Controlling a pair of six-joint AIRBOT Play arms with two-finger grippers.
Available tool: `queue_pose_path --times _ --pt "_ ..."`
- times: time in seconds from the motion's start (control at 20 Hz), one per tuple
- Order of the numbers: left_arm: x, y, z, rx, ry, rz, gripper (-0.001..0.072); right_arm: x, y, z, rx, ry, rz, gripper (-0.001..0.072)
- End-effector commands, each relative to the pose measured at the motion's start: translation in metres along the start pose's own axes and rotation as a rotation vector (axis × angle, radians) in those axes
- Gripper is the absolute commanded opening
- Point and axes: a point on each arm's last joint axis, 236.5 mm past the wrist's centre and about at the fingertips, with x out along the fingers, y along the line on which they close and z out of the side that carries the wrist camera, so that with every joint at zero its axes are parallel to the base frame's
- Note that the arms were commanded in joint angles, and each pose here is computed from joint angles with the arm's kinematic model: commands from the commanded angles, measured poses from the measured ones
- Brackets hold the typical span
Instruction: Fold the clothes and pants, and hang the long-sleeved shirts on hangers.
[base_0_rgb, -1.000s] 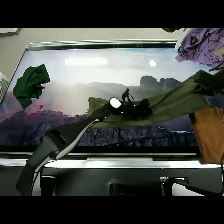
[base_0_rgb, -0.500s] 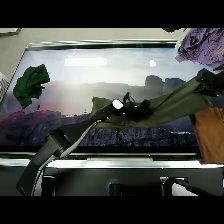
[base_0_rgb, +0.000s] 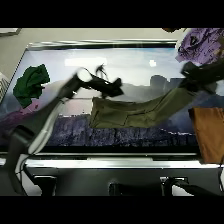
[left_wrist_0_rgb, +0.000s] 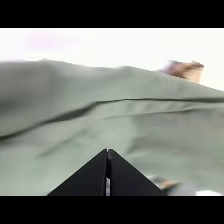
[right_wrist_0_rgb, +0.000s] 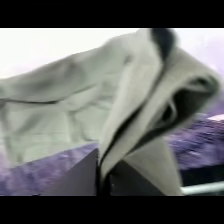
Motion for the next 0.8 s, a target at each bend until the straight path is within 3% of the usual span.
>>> queue_pose_path --times 0.0,0.35,0.75 --pt "-0.114 0.067 0.026 0.083 -0.075 0.309 0.0017 0.022 0.074 -0.017 -0.007 -0.028 0.095 0.0025" --pt "-0.252 0.091 0.043 0.114 -0.232 0.406 0.0017 0.123 0.176 -0.101 -0.132 0.123 0.128 0.0025" --pt "-0.276 0.106 0.039 0.091 -0.228 0.431 0.0018 0.213 0.223 -0.147 -0.149 0.176 0.169 0.0025"
